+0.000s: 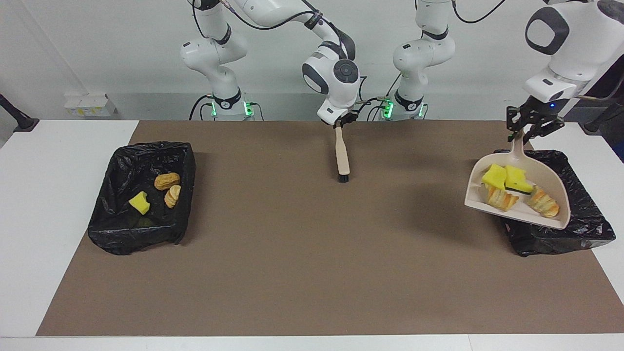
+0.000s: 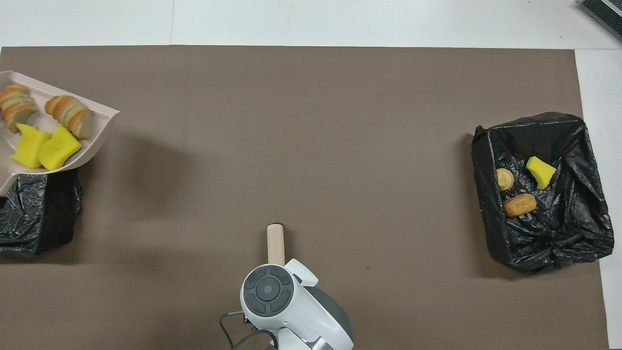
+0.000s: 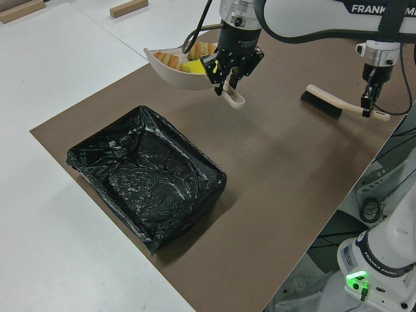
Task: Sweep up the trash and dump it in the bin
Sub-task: 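Carry the dustpan to the bin while the right gripper lowers the brush, then release the brush on the table and withdraw the right gripper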
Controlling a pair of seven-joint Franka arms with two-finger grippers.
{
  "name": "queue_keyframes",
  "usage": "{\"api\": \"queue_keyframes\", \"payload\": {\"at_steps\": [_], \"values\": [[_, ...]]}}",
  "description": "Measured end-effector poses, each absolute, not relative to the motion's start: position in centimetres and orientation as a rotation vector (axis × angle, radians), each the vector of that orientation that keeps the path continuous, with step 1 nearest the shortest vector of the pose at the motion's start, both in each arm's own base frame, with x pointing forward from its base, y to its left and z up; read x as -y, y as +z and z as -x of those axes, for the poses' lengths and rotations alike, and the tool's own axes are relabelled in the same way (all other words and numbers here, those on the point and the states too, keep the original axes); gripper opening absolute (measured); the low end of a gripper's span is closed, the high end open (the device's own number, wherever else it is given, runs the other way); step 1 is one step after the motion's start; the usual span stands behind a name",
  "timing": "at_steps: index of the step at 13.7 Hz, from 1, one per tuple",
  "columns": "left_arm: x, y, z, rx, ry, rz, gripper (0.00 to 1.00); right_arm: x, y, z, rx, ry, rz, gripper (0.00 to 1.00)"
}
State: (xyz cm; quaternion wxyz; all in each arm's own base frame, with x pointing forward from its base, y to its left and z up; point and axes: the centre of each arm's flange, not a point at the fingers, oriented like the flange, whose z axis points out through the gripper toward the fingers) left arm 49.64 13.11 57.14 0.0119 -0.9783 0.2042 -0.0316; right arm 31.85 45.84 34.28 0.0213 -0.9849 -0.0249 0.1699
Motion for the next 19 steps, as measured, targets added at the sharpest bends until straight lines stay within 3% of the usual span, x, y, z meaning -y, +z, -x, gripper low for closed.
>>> {"api": "queue_keyframes", "payload": {"at_steps": [8,11,15,18,19], "values": [[-28.4,58.1,-49.3,-0.888,-0.004,2.770,0.32,-45.8,34.5,-32.2,0.070,0.521,3.048,0.29],[-30.4,56.8,-50.7,-1.037,0.081,2.623,0.32,-46.2,35.3,-33.4,0.054,0.503,3.028,0.57],[-32.9,56.1,-50.3,-1.249,0.282,2.421,0.32,-46.0,37.0,-36.5,0.013,0.442,3.001,0.67],[-33.3,56.4,-50.2,-1.355,0.422,2.279,0.32,-41.5,40.4,-42.5,-0.114,0.287,2.997,0.93],[-32.9,56.5,-50.6,-1.380,0.455,2.227,0.32,-39.3,42.0,-44.3,-0.173,0.235,2.986,0.93]]}}
